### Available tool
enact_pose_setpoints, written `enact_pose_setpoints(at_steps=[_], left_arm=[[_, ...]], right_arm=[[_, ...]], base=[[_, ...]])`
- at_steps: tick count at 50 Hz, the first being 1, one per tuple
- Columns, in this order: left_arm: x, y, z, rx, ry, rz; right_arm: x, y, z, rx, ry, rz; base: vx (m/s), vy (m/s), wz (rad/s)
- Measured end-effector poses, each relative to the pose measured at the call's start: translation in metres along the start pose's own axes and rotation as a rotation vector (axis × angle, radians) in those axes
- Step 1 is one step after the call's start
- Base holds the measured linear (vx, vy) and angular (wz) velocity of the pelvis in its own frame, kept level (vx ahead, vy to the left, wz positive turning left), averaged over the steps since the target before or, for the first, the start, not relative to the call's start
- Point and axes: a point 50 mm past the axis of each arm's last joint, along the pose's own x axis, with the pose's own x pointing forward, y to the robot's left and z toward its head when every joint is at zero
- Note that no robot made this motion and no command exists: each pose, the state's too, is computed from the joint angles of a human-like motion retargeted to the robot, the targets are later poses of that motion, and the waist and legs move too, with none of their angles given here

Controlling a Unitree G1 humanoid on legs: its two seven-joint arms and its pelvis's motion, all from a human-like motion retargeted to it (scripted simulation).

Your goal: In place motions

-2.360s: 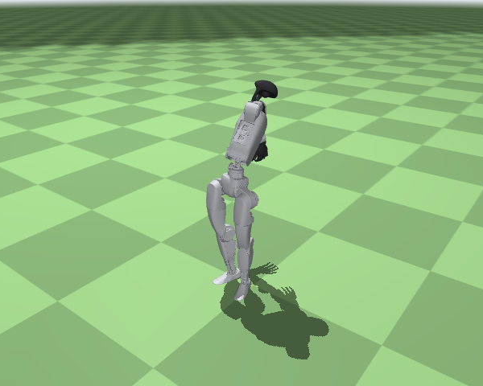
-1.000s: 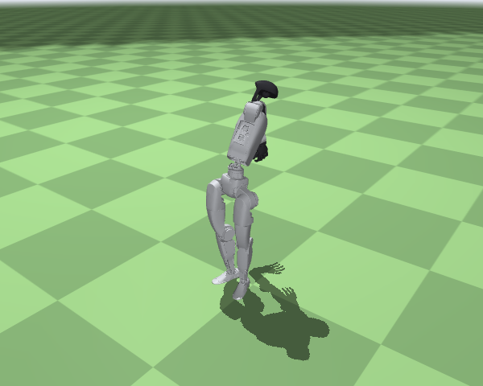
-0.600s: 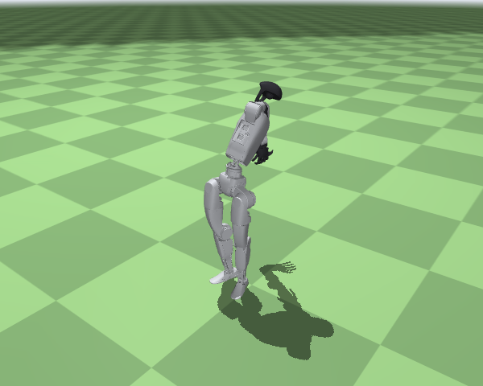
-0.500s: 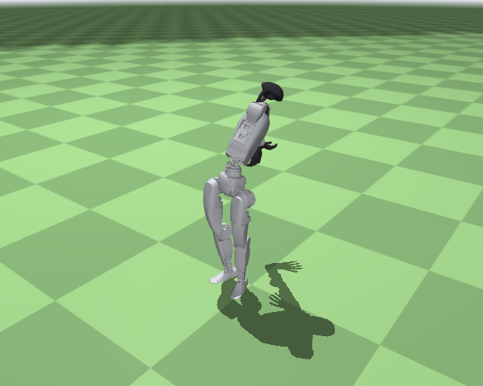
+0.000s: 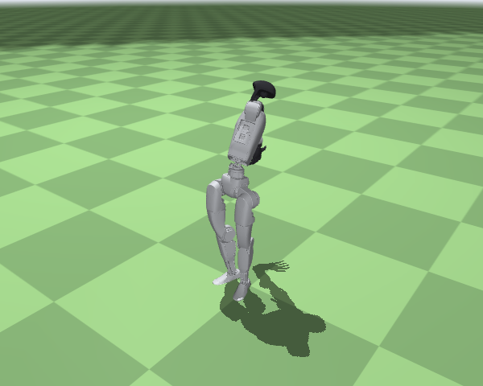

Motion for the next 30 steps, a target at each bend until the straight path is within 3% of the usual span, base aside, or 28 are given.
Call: enact_pose_setpoints(at_steps=[7, 15, 23, 30], left_arm=[[-0.004, -0.023, -0.059, -0.092, 0.295, 0.106], [-0.012, -0.021, -0.089, -0.154, 0.422, 0.13], [-0.006, -0.021, -0.07, -0.169, 0.326, 0.121], [0.0, -0.006, -0.024, -0.085, 0.088, 0.183]], right_arm=[[-0.067, -0.138, 0.019, -0.451, 0.208, -0.146], [-0.102, -0.222, 0.068, -0.777, 0.333, -0.266], [-0.077, -0.206, 0.049, -0.702, 0.284, -0.183], [-0.039, -0.1, 0.002, -0.333, 0.176, 0.04]], base=[[0.0, 0.0, 0.0], [0.0, 0.0, 0.0], [0.0, 0.0, 0.0], [0.0, 0.0, 0.0]])
